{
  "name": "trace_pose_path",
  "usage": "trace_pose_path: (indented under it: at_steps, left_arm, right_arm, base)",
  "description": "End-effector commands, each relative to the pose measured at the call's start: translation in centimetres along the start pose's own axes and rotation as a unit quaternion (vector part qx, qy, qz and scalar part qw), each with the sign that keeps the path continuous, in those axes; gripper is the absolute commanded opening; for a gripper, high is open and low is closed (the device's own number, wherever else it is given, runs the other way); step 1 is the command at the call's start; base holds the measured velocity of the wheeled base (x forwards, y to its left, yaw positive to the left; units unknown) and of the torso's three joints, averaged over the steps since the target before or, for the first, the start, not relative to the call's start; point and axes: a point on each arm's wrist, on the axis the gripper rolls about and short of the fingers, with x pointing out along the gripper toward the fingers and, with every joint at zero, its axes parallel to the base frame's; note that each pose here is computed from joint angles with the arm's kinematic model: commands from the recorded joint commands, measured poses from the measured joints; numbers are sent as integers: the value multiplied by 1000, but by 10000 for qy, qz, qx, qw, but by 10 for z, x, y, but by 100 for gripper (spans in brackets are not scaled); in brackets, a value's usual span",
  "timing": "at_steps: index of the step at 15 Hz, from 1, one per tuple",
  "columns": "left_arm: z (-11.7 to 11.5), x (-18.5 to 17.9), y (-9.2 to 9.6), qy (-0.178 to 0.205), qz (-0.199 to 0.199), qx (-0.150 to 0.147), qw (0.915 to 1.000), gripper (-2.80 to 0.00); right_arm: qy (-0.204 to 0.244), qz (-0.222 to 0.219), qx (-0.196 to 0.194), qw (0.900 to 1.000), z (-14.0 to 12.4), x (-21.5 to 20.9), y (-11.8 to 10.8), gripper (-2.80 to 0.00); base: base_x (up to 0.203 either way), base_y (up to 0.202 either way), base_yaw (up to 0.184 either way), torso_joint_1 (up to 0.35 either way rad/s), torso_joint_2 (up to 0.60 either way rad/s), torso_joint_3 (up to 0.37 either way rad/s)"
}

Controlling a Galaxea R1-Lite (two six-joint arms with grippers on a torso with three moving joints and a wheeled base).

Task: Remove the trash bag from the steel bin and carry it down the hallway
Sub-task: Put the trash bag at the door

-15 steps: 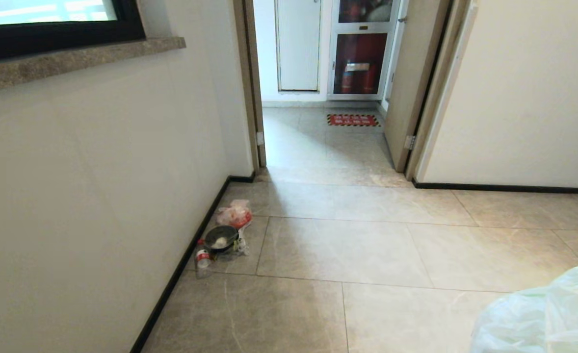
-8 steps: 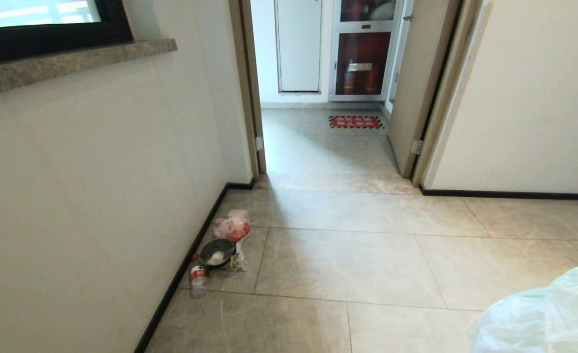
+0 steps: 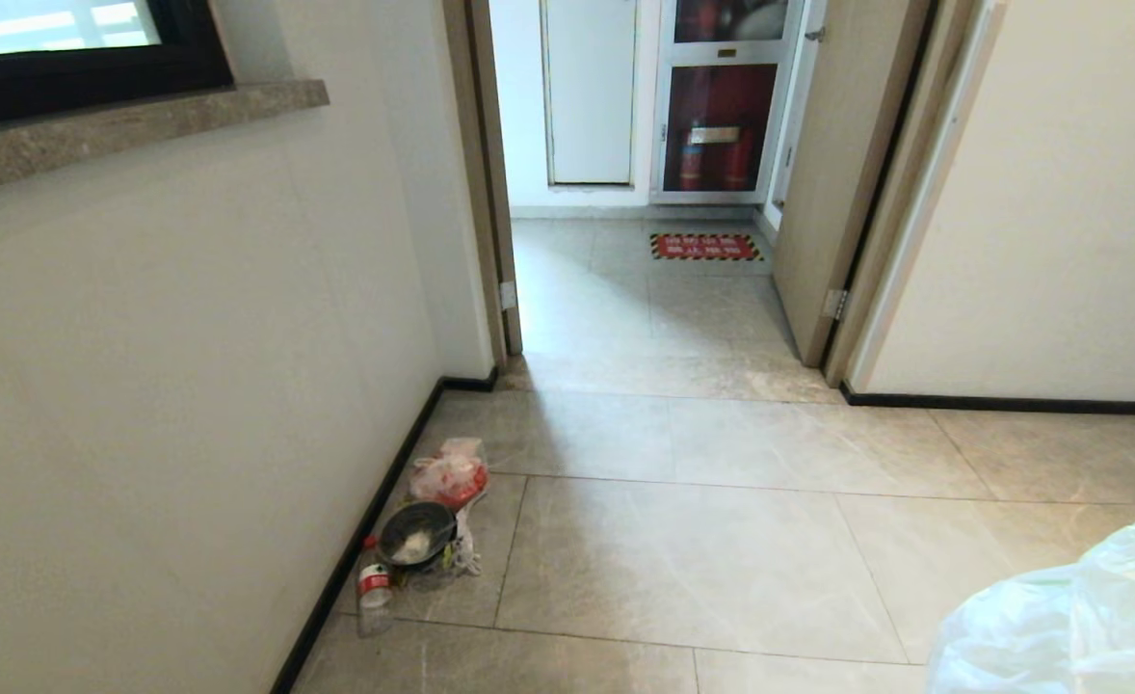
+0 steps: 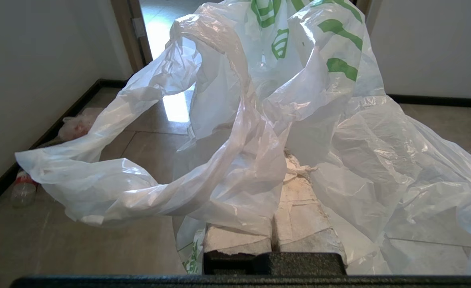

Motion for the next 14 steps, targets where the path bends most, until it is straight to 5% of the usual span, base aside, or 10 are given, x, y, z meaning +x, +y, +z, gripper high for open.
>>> trace_pose_path:
  at_steps: [1,14]
  left_arm:
    - [0,0,0,-5,-5,-2,10000,-280]
    - [0,0,0,-5,-6,8,10000,-280]
  right_arm:
    - [4,0,-4,10000,0,0,0,-280]
    - [4,0,-4,10000,0,0,0,-280]
  base:
    - [191,0,-3,31,-7,-2]
    - [194,0,2,1,3,3]
